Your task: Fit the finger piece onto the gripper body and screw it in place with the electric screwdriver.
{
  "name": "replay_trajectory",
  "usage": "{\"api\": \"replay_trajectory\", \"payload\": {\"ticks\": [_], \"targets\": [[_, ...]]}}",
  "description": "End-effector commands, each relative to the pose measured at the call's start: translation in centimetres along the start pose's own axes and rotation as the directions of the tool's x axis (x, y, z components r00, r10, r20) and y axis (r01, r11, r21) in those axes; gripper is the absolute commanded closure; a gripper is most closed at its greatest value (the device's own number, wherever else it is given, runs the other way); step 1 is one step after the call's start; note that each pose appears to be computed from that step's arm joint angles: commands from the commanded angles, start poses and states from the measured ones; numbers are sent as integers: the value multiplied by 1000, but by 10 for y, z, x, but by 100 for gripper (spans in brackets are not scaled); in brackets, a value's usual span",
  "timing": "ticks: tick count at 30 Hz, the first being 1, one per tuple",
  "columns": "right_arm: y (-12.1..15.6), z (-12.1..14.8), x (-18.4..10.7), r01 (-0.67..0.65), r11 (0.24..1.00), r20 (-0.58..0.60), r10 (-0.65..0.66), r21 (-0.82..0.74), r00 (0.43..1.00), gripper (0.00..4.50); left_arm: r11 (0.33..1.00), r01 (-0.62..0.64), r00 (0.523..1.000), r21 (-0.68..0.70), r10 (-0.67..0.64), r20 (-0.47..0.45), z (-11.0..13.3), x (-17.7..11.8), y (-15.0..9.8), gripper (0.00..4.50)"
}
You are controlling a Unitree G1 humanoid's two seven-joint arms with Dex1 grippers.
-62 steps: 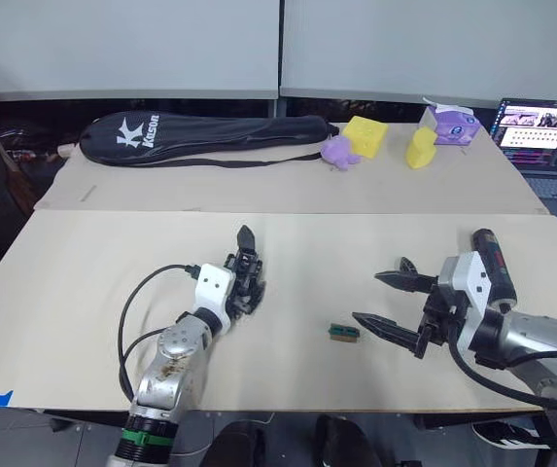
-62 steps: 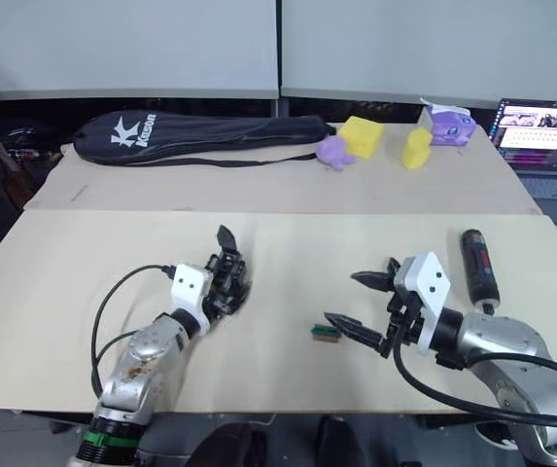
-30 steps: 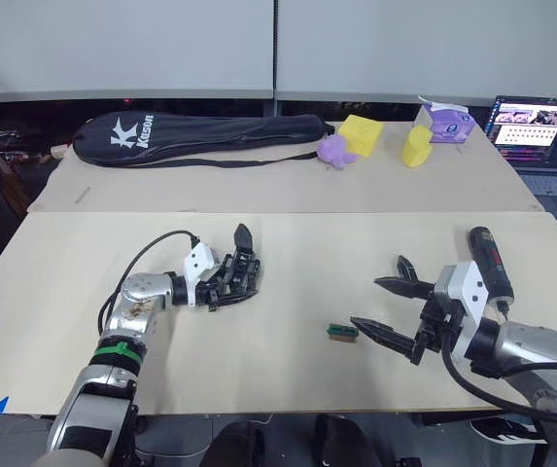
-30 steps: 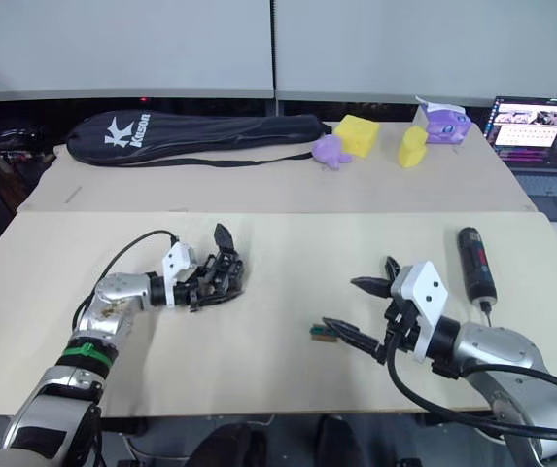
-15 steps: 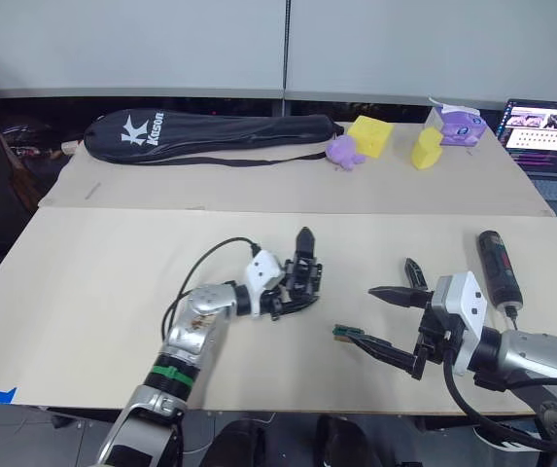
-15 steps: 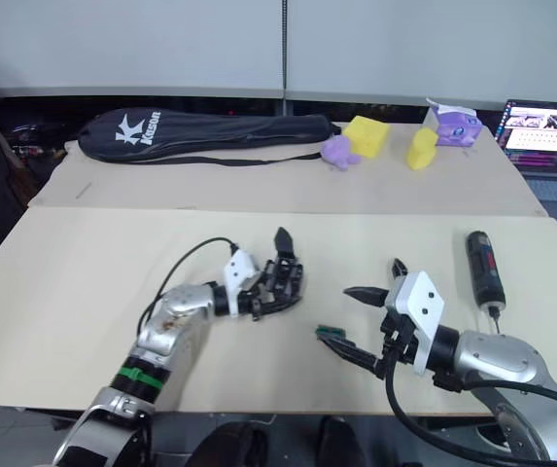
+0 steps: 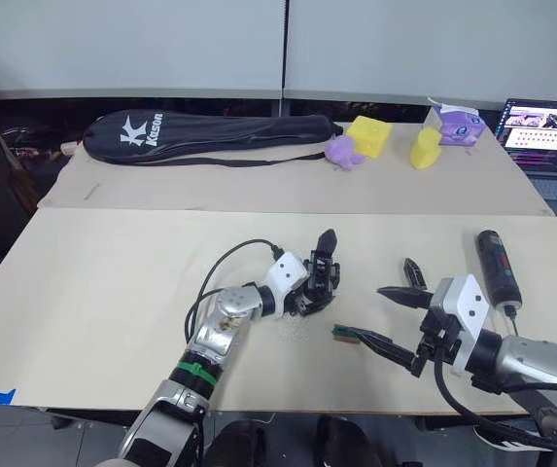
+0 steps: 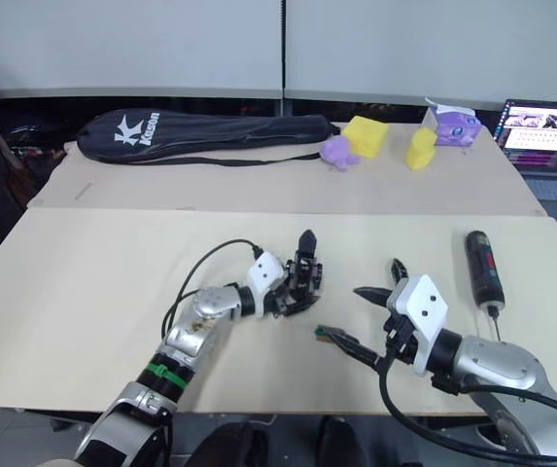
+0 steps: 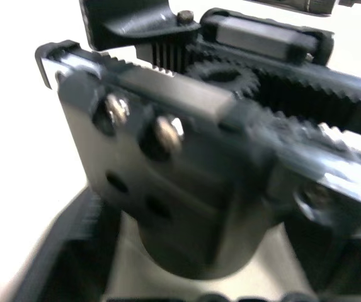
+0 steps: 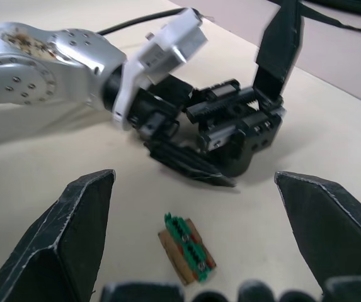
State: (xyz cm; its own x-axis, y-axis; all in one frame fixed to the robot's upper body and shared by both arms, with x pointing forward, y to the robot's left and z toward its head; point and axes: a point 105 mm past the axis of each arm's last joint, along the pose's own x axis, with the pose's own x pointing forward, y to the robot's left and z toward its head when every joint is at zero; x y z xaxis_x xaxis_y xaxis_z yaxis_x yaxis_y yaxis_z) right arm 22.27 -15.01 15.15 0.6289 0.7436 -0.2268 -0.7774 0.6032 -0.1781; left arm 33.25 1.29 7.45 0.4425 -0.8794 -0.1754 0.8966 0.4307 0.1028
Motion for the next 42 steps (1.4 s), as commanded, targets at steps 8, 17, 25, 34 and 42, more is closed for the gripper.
{"api": "replay_trajectory", "payload": {"ticks": [8, 17, 25, 34, 42], "targets": [[-36, 18, -31, 26, 999, -205, -35, -46, 978, 0, 973, 214, 977, 90, -211, -39, 17, -86, 3, 4], [-134, 17, -26, 312, 925, -515, -164, 216, 841, 0, 852, 507, 862, 132, -502, -68, 96, -128, -7, 4], [-168, -24, 2, 456, 817, -689, -104, 352, 717, 0, 829, 502, 855, 247, -519, 4, 140, -119, -18, 4], [-167, -51, 23, 431, 826, -735, -30, 364, 677, 56, 859, 455, 879, 234, -476, 39, 143, -117, -18, 0], [-171, -34, 22, 284, 930, -695, -45, 233, 718, 327, 919, 321, 941, 227, -337, 32, 140, -104, 10, 0]]}}
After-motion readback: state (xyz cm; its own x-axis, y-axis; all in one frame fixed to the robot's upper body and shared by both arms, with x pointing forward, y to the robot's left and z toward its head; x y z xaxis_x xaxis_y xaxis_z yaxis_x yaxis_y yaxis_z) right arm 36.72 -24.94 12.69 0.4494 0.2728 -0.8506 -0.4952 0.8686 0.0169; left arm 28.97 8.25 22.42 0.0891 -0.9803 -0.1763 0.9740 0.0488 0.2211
